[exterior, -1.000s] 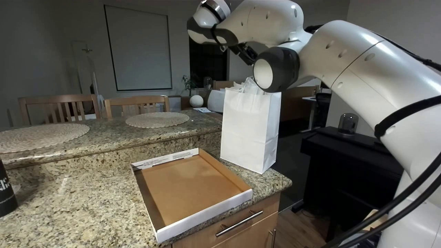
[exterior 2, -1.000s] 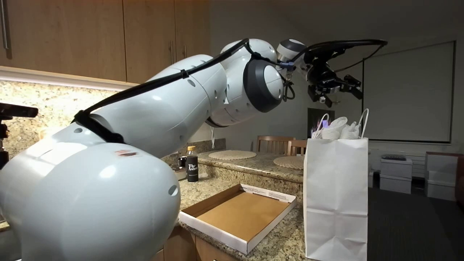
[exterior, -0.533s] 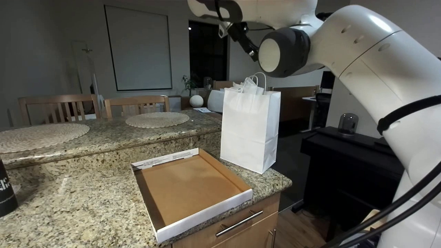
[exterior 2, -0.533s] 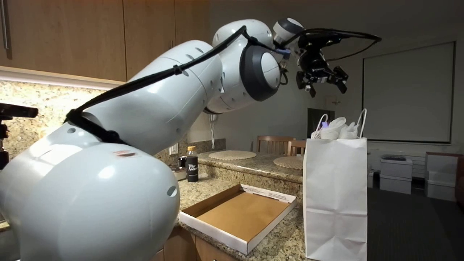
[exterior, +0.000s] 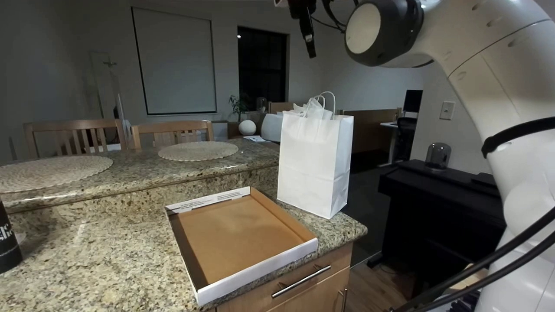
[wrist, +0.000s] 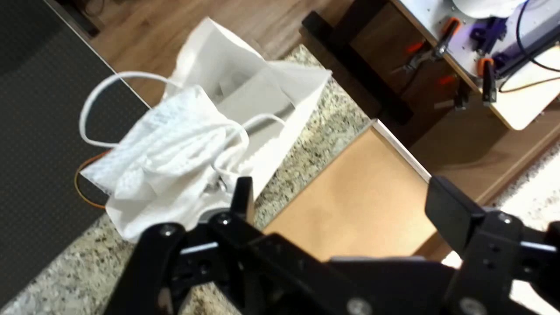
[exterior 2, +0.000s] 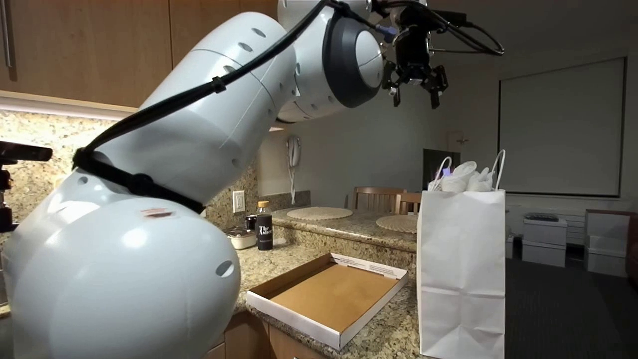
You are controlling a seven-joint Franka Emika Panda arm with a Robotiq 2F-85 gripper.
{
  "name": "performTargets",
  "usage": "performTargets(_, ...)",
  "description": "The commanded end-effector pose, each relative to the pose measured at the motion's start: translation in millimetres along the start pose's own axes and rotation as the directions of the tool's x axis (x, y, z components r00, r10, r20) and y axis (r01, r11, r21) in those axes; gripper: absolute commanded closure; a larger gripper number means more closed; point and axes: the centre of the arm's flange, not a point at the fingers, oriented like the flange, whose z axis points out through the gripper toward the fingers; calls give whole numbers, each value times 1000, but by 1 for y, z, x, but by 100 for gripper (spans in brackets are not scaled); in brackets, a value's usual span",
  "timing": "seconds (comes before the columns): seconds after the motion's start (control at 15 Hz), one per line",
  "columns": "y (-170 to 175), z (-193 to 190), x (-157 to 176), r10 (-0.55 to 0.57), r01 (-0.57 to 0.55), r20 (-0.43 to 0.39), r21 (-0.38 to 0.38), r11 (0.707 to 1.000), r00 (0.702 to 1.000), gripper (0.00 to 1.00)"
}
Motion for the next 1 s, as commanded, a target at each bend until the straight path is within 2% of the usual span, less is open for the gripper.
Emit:
performTargets(0.0,-65,39,-19,-11,27,-184,81,996,983,0)
performTargets(0.2,-91,26,-4,1,53,-318,162,985,948,0)
performTargets(0.4,-111,14,14,44,62,-437,227,972,898,0)
performTargets(0.53,-119,3,28,80,54,-525,235,970,847,0)
performTargets(0.67,-121,-9,40,101,42,-576,230,972,811,0)
performTargets(0.73,-79,-74,56,73,52,-524,221,974,848,0)
performTargets(0.8,-80,-77,60,79,49,-541,218,975,837,0)
performTargets(0.93,-82,-78,63,78,51,-548,216,975,833,0)
